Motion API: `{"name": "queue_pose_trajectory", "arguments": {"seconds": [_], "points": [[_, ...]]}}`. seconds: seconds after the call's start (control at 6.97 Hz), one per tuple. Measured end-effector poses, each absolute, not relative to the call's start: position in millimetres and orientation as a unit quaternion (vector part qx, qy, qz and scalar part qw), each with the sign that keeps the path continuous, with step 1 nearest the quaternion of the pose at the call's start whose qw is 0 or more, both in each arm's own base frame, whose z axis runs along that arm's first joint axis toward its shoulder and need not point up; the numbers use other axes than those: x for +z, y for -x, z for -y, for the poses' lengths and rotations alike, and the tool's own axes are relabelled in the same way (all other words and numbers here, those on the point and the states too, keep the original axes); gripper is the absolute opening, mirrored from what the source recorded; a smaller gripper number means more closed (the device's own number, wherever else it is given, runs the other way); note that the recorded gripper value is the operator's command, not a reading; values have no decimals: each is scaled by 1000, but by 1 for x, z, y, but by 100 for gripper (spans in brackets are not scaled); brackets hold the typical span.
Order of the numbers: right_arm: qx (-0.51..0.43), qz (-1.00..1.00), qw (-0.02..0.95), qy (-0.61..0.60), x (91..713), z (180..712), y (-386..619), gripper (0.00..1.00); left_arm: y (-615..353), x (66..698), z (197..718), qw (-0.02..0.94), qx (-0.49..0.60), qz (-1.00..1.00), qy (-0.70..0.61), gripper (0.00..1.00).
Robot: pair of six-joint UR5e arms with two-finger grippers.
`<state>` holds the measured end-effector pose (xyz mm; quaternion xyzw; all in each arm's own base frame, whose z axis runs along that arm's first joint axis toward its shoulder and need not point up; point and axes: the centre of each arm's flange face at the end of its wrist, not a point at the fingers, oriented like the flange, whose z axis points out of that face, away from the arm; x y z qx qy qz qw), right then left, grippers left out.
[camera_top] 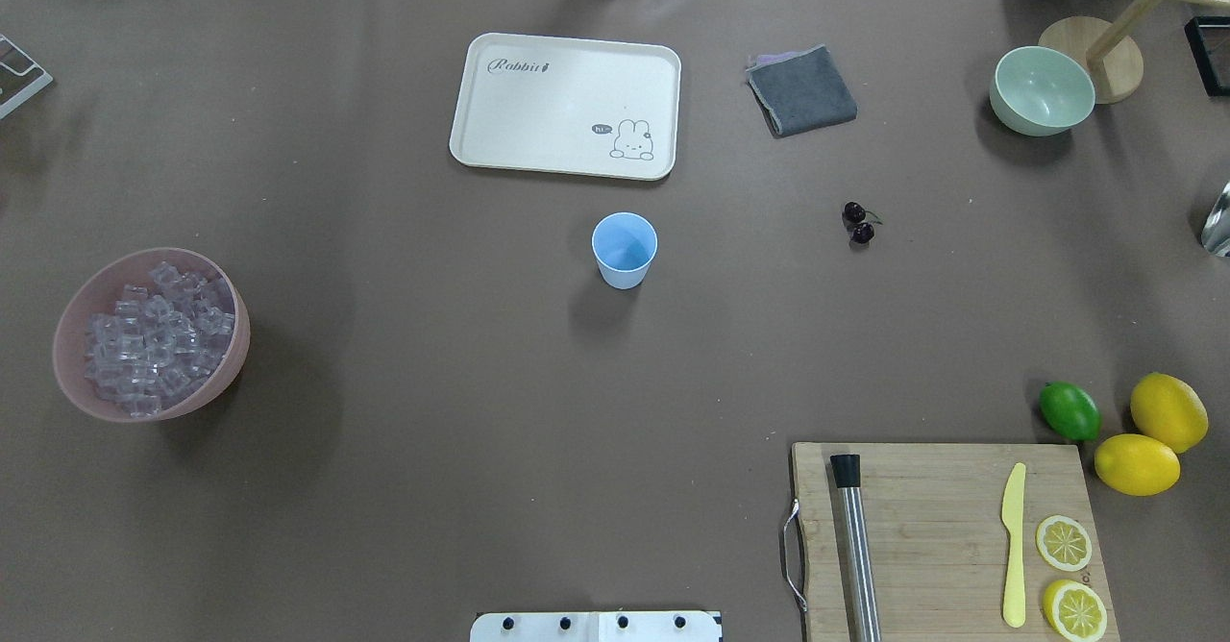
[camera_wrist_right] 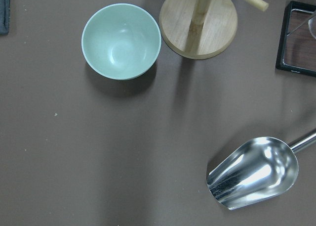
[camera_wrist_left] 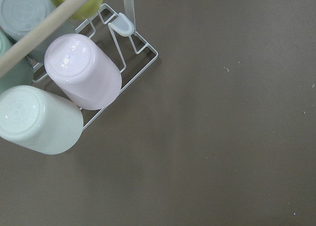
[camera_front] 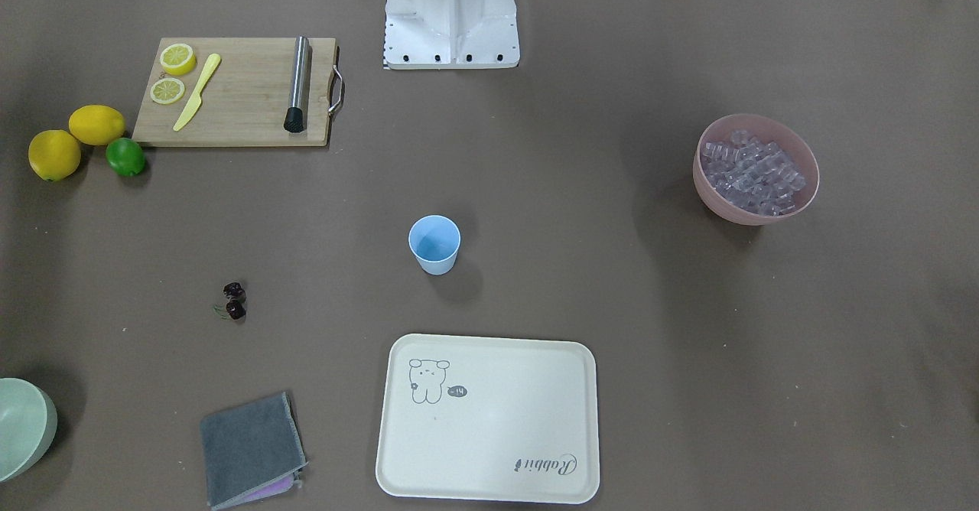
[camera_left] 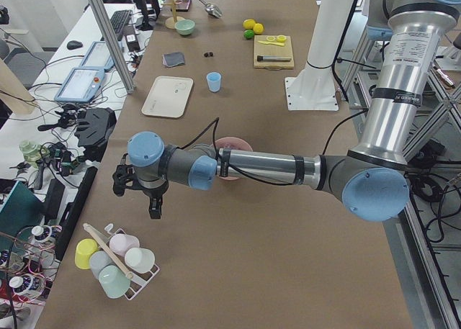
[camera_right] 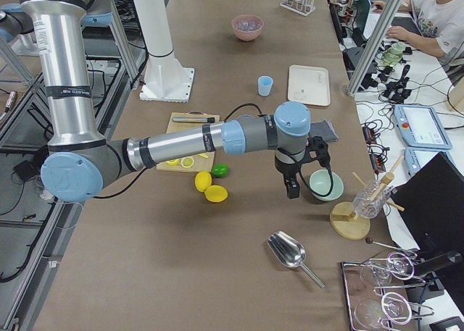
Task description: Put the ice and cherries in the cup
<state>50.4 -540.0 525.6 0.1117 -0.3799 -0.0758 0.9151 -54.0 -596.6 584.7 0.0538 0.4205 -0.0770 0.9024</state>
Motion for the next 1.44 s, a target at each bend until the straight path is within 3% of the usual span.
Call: {"name": "queue_pose_trajectory", "arguments": {"seconds": [0.43, 1.15, 1.44], "points": [[-94, 376, 913, -123, 487, 549, 1, 100, 54, 580, 599, 902, -75, -421, -58, 98], [-90, 352, 925, -113, 380, 567, 219, 100, 54, 571, 601, 901, -71, -423, -67, 98], [-61, 372, 919, -121, 359, 560, 238, 100, 53, 549, 597, 898, -61, -428, -85, 98]]}}
